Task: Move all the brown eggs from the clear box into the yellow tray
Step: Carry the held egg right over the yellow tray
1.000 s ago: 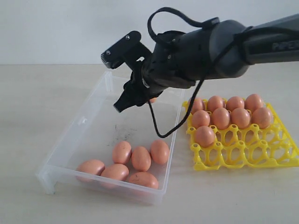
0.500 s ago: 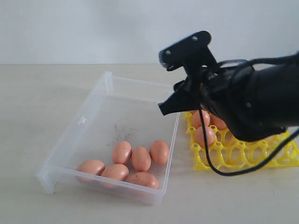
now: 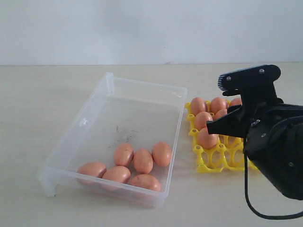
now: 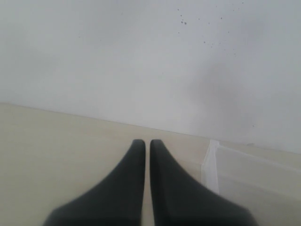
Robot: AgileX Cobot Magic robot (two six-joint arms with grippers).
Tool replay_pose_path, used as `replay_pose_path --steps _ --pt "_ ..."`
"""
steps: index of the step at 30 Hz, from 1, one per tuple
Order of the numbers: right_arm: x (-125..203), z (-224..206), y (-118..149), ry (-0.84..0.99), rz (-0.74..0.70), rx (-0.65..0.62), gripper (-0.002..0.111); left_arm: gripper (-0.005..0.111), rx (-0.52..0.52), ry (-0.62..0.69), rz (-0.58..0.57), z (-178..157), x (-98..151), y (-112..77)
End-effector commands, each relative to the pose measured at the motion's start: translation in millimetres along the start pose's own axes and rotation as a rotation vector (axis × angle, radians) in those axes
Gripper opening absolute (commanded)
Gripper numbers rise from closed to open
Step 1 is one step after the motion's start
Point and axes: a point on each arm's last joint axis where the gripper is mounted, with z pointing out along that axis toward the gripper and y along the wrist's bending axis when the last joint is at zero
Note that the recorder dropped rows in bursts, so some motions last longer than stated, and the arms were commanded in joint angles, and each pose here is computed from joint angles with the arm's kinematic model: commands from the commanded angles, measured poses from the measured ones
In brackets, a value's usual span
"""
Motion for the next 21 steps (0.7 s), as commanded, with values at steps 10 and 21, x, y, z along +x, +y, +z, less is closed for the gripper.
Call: replay_pose_path --steps 10,21 --pt "-46.3 -40.5 -52.8 0.316 -0.593 0.296 0.000 0.004 0.004 -0.001 -0.002 0.1 -1.2 -0.4" --pt "-42.0 -49.7 -1.3 0.440 -0.524 -0.348 0.000 0.004 0.004 -0.001 -0.002 0.1 -1.2 -0.4"
